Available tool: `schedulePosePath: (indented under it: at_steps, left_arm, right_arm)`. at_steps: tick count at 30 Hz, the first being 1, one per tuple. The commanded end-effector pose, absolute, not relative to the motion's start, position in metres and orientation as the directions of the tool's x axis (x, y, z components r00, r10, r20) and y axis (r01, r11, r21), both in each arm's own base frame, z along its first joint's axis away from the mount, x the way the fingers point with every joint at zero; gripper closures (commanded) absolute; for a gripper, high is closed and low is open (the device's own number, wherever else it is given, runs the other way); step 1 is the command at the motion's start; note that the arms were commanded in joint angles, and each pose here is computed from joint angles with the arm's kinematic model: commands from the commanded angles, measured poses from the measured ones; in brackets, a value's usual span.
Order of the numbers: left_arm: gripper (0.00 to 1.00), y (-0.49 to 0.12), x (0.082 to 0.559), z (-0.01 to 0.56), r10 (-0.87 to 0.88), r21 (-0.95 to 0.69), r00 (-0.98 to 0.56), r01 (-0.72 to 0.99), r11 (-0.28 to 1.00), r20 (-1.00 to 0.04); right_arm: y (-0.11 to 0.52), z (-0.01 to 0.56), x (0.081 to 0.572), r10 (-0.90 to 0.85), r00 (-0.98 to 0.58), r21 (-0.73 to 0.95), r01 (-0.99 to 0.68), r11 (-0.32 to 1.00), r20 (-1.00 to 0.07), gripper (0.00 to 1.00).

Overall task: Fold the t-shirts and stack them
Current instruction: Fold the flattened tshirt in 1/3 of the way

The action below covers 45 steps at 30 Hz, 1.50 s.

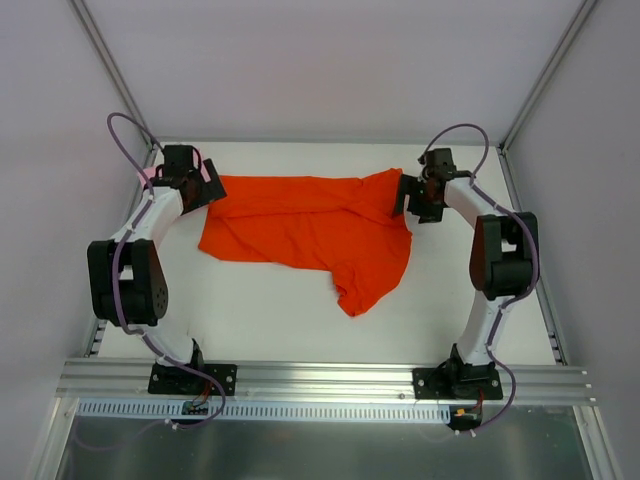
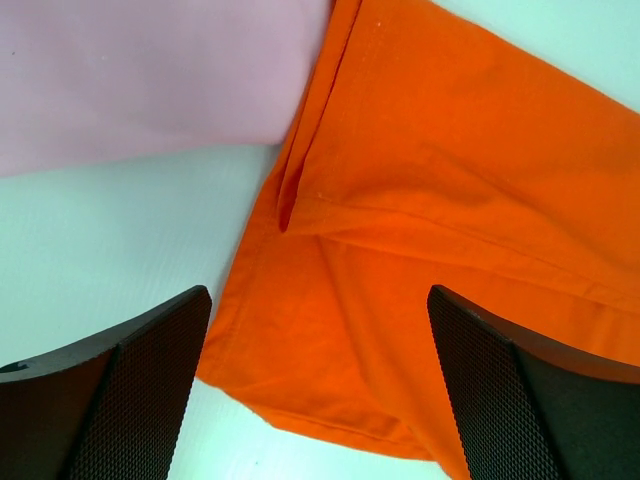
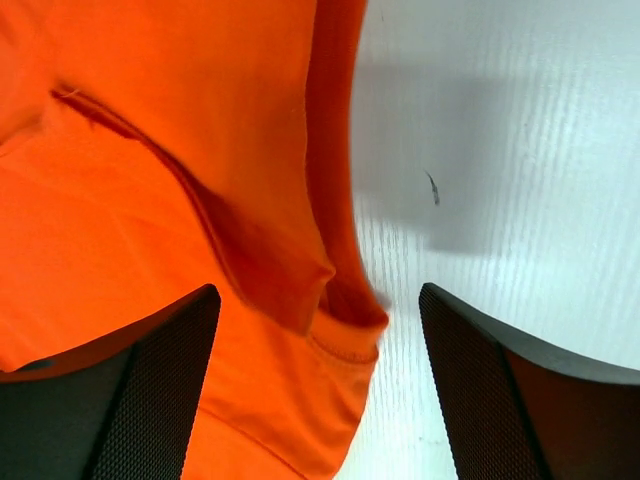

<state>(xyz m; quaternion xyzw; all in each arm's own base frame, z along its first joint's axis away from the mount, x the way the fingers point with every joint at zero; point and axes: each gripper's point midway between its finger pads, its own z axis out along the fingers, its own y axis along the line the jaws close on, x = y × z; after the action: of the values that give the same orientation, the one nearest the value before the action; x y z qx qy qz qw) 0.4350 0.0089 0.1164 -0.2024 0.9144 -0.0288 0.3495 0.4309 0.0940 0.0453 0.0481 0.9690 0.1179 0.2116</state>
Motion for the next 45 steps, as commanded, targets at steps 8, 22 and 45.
schedulePosePath:
  at_steps: [8, 22, 45]
  left_arm:
    - [0.09, 0.010, 0.398, 0.130, -0.369, -0.180, -0.673, -0.336, 0.924, -0.641]
    - [0.12, 0.007, 0.375, 0.117, -0.377, -0.186, -0.696, -0.337, 0.923, -0.611]
    - [0.21, 0.015, 0.349, 0.092, -0.418, -0.140, -0.713, -0.417, 0.898, -0.563]
  right_arm:
    - [0.093, 0.093, 0.389, 0.240, -0.881, 0.286, 0.126, 0.950, -0.407, 0.27]
    - [0.091, 0.045, 0.349, 0.213, -0.926, 0.167, 0.168, 0.972, -0.310, 0.40]
    - [0.058, 0.022, 0.370, 0.187, -0.926, 0.015, 0.193, 0.981, -0.329, 0.99]
